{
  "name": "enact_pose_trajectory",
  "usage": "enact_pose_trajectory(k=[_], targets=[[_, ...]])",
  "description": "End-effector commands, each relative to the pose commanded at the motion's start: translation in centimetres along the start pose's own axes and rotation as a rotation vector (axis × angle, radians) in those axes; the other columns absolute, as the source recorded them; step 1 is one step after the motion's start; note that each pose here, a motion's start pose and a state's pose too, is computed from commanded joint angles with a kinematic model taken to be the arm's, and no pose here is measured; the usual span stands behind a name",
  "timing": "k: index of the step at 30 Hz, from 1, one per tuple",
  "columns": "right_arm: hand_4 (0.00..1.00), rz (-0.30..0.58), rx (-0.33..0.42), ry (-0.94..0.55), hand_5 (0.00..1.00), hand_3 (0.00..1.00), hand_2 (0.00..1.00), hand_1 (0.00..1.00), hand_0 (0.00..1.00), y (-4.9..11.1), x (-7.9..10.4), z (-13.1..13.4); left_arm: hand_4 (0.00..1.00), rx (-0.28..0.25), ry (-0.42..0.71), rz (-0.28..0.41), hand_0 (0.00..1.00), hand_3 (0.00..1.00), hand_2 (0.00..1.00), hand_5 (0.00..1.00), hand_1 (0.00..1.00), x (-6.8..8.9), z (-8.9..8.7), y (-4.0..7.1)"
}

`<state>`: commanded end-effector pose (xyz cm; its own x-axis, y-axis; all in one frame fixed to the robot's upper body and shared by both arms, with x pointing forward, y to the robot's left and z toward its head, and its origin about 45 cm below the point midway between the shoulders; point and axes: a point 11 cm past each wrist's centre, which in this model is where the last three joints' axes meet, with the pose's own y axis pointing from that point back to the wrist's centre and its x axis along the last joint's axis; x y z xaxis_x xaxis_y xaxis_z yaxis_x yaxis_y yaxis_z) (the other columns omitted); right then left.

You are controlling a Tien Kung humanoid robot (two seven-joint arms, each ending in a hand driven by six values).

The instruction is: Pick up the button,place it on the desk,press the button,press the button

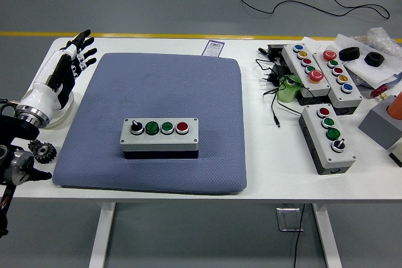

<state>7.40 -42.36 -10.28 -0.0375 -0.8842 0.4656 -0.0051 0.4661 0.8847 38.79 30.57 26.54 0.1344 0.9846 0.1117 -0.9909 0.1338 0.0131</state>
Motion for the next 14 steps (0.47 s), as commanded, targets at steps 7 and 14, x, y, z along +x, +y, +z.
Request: enact_pose_trajectory(k=[7, 14], targets=[[0.439, 0.001, -0.002, 0.000, 0.322, 0.600, 0.685, 0.650, 0.654, -0.01, 0.04, 0.05, 0.629, 0.000, 0.007, 0.015, 0.919, 0.998, 0.998, 0.998, 0.945, 0.03, 0.01, -0.08], [0.439, 0.003, -0.009, 0.003, 0.322, 0.600, 0.685, 0.650, 0.654, -0.05, 0.06, 0.33, 0.629, 0.004, 0.013, 0.015, 0.919, 0.998, 0.998, 0.998, 0.945, -0.10, -0.21, -0.09]])
